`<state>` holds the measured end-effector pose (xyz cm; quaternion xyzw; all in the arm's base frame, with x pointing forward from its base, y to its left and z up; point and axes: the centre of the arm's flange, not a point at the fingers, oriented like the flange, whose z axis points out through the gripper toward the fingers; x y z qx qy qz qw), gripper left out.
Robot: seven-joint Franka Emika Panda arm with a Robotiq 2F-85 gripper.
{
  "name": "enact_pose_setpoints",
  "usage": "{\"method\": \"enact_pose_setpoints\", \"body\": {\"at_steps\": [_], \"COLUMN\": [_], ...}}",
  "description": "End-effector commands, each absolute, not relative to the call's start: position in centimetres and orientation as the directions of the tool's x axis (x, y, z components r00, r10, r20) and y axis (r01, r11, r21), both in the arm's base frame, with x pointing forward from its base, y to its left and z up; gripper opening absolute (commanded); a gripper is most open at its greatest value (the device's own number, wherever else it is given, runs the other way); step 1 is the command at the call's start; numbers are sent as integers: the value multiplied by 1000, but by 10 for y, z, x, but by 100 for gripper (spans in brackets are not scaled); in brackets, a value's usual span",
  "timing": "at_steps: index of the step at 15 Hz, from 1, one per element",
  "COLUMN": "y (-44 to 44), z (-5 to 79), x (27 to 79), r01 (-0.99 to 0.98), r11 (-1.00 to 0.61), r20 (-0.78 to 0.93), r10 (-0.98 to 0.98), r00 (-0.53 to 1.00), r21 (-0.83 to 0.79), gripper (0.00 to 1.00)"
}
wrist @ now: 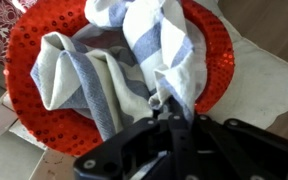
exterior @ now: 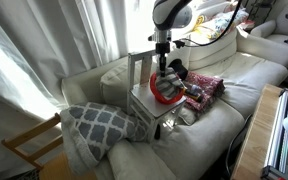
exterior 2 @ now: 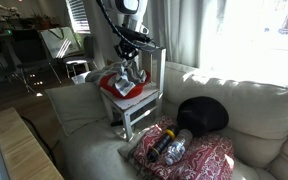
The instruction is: Flip the orange hat on the chair seat upside down, pick up a towel on the pillow and place it in the orange hat
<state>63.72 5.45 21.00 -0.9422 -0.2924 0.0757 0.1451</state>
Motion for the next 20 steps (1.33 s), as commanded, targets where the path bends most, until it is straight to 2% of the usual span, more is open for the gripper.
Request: {"method": "enact_pose_setpoints", "body": {"at_steps": [1, 7, 8, 9, 11, 18, 20], "y": [78, 91, 91, 90, 88, 97, 100], "z": [169, 143, 144, 149, 161, 180, 188], "x": [645, 648, 649, 650, 652, 654, 651], "r01": [549, 574, 578, 585, 600, 603, 602], "r11": [-765, -765, -765, -761, -755, -751, -757], "r20": [-55, -44, -41, -33, -22, -86, -126], "r10": [598, 611, 612, 617, 627, 643, 643], "r00": [799, 791, 790, 786, 779, 761, 756], "r21": [-337, -293, -285, -280, -265, -270, -252], "gripper": [1, 1, 31, 31, 44, 97, 100]}}
